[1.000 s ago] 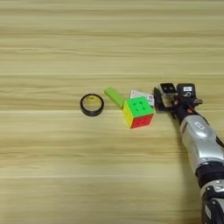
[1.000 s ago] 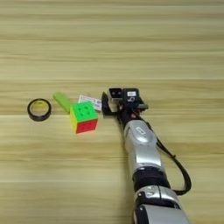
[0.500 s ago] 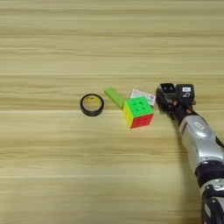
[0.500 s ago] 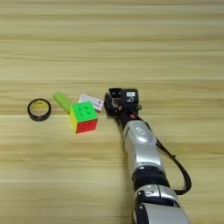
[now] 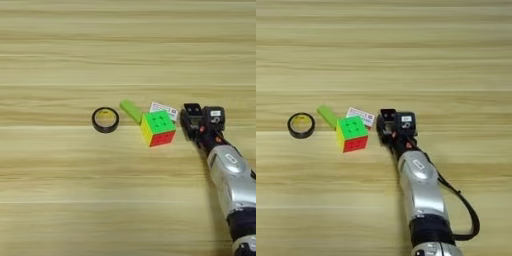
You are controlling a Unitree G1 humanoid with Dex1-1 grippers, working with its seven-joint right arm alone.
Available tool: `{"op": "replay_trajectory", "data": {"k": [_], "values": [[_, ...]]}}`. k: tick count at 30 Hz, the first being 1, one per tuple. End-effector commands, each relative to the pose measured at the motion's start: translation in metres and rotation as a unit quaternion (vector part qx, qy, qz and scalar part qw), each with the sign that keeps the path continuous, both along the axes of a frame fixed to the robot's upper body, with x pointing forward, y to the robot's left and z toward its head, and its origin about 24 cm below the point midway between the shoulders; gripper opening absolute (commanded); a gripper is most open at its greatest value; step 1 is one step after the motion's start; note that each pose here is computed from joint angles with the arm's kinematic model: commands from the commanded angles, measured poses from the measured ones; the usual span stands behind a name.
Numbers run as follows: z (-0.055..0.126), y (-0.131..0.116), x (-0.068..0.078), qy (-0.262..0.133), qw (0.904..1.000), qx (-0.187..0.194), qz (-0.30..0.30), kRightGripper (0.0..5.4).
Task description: Move the objects on the table
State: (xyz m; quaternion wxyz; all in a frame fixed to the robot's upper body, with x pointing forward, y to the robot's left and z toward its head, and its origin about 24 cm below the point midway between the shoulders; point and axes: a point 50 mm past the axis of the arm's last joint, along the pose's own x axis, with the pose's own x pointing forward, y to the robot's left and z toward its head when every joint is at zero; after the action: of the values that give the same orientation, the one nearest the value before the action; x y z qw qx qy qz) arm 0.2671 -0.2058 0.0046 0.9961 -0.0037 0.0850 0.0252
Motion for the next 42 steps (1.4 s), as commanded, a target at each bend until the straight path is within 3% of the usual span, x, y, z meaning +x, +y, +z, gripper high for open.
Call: {"op": "replay_trajectory", "data": {"k": [1,7,16,27,28,33,42], "values": [[0.022,0.006,-0.002,-0.038,0.9991,-0.013,0.013,2.48],[0.014,0.011,-0.028,-0.006,0.9998,-0.006,0.018,2.48],[0.024,0.013,-0.055,0.003,0.9998,-0.009,0.017,2.48],[0.024,0.015,-0.057,0.009,0.9997,-0.009,0.02,2.48],[0.025,0.015,-0.057,0.009,0.9997,-0.009,0.021,2.84],[0.026,0.014,-0.057,0.001,0.9998,-0.011,0.018,3.36],[0.043,0.019,-0.056,-0.062,0.9977,-0.006,0.027,4.36]]}}
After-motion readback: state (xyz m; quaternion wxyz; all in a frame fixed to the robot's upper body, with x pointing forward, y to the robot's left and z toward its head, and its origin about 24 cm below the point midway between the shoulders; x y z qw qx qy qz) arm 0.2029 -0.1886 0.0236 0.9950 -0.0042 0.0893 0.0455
